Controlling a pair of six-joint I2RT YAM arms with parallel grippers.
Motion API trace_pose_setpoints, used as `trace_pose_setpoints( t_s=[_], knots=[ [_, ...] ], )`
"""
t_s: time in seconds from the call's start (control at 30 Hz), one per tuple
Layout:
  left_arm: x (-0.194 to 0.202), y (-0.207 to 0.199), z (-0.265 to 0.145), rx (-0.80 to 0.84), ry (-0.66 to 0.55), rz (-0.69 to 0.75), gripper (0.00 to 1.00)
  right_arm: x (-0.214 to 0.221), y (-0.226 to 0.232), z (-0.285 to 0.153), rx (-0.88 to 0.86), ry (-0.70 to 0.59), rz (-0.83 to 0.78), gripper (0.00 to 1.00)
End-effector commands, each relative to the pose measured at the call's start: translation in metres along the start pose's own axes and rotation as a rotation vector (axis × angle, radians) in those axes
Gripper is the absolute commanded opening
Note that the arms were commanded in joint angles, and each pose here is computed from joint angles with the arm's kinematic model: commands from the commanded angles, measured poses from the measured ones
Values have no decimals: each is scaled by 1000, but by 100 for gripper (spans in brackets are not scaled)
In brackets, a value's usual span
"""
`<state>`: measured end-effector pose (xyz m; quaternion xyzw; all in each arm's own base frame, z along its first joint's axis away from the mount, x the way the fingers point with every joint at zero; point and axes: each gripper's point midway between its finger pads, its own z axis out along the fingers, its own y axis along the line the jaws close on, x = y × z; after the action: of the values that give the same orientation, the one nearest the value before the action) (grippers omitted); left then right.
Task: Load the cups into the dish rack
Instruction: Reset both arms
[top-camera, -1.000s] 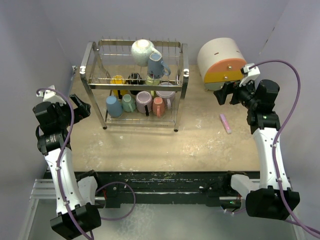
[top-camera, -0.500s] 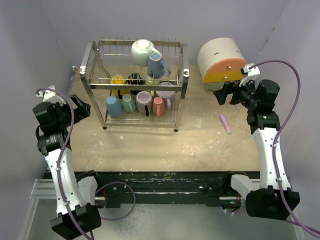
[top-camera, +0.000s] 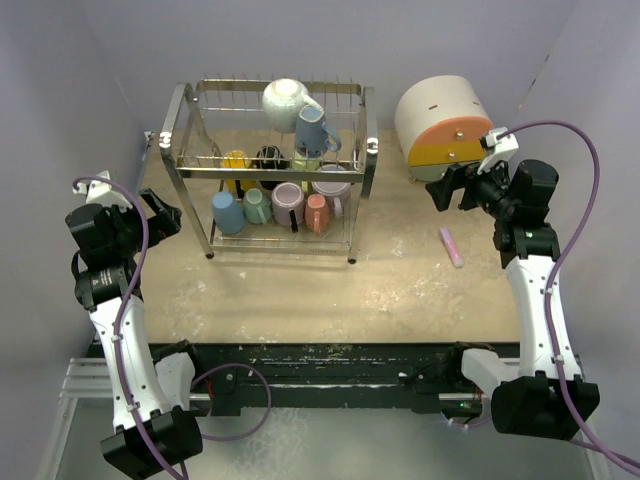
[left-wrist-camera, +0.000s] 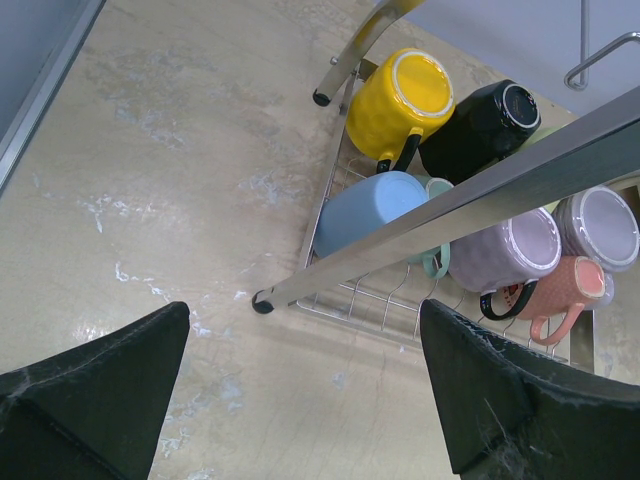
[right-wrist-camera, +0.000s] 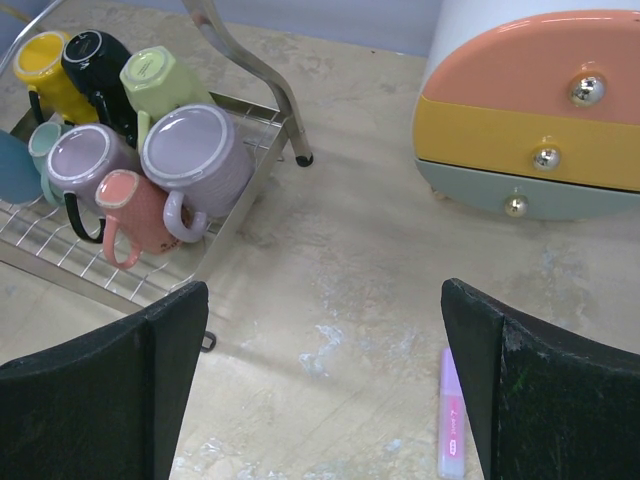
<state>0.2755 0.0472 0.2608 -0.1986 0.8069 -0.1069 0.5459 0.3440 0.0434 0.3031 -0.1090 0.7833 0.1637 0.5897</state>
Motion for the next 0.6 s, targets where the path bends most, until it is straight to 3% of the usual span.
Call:
trace_pose_setpoints(
  t_s=[0.0,0.57],
  knots=[
    [-9,-4,-3,19,-33,21,99,-15,3,-6,-6,-59,-35,100],
    [-5,-2,-3,16,-27,24,99,-14,3,-6,-1,-58,-37,100]
  ],
)
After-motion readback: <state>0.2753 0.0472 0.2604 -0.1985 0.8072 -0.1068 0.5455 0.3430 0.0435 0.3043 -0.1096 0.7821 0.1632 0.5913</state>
